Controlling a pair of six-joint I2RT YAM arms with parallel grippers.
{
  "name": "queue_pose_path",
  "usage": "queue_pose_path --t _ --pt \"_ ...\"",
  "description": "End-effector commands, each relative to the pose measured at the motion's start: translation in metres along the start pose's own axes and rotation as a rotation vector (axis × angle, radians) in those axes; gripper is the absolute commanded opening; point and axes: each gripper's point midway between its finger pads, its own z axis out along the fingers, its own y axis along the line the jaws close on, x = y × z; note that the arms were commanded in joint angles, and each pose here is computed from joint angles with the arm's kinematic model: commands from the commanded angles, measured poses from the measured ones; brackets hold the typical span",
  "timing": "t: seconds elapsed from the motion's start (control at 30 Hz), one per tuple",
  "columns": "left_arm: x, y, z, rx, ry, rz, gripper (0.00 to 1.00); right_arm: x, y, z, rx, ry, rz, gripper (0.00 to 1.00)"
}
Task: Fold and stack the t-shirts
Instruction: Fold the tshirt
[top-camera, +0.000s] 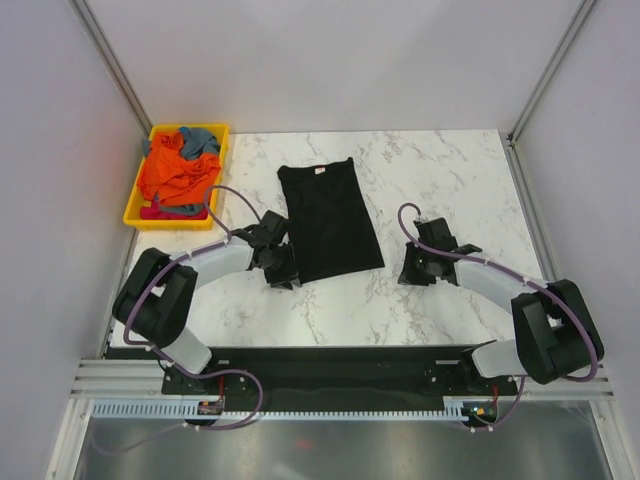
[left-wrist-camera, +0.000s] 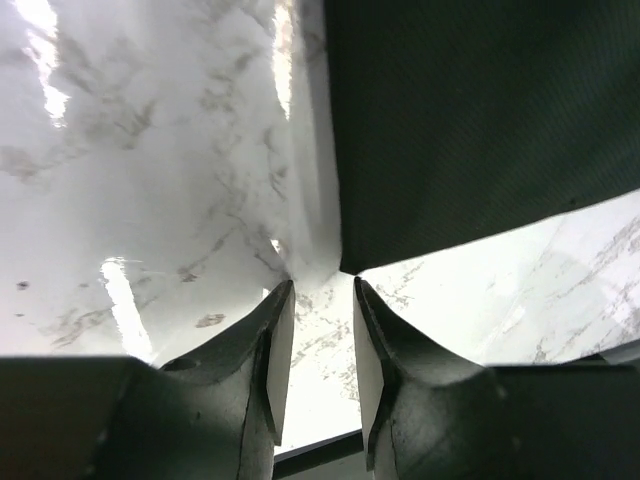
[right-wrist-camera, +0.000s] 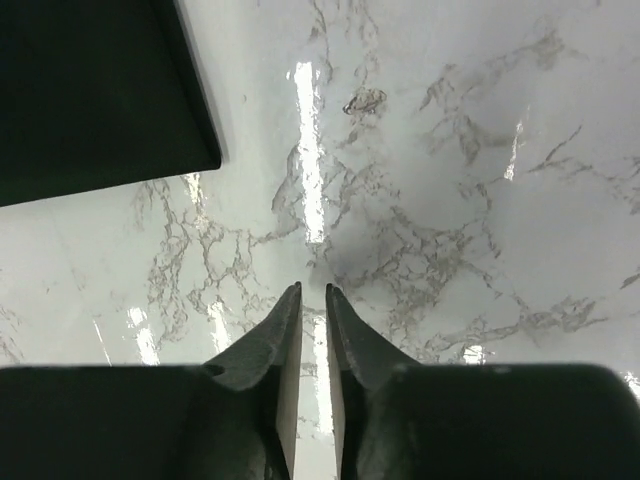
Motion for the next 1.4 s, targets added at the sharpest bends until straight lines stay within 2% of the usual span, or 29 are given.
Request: queue_pose_path --t 0.0,0.07,0.2,0.43,0.57,0.73,0.77,0.9,1.07,1.1,1.17,1.37 --pt "-0.019 0.014 -0.008 -0.074 -0.049 -0.046 0.38 -0.023 0.017 -0.008 -0.039 -0.037 -0.04 0.24" --pt "-0.029 0.011 -0.014 -0.042 -0.063 -0.063 0.38 -0.047 0.031 -0.011 -0.07 -0.069 -0.09 0.3" --pt "-0.053 -0.005 -0.028 0.112 -0.062 -0.091 0.37 -0.07 0.057 0.006 -0.154 -0.024 -0.173 0.35" --pt "-0.069 -0.004 -0.033 0.183 -0.061 -0.133 0.37 -0.096 0.071 0.028 -0.188 -0.022 -0.262 0.36" --pt "-0.077 -0.004 -0.03 0.206 -0.058 -0.163 0.35 -0.094 0.072 0.041 -0.197 0.018 -0.268 0.35" --pt "-0.135 -0.02 -0.046 0.237 -0.187 -0.1 0.31 -0.081 0.057 0.045 -0.132 0.032 -0.26 0.33" --pt "-0.157 -0.032 -0.051 0.264 -0.236 -0.074 0.29 -0.079 0.056 0.045 -0.13 0.034 -0.257 0.33" --pt "-0.2 -0.066 -0.052 0.376 -0.29 -0.002 0.26 -0.074 0.054 0.043 -0.128 0.019 -0.258 0.31" --pt "-0.24 -0.081 -0.03 0.403 -0.317 0.043 0.26 -0.07 0.053 0.047 -0.124 0.031 -0.252 0.31" --pt "-0.243 -0.075 -0.013 0.382 -0.302 0.038 0.26 -0.07 0.052 0.048 -0.122 0.034 -0.25 0.31" --pt "-0.257 -0.077 -0.007 0.371 -0.32 0.064 0.26 -0.07 0.052 0.049 -0.12 0.033 -0.25 0.31" --pt "-0.278 -0.06 0.034 0.317 -0.294 0.039 0.26 -0.069 0.053 0.049 -0.125 0.023 -0.238 0.21"
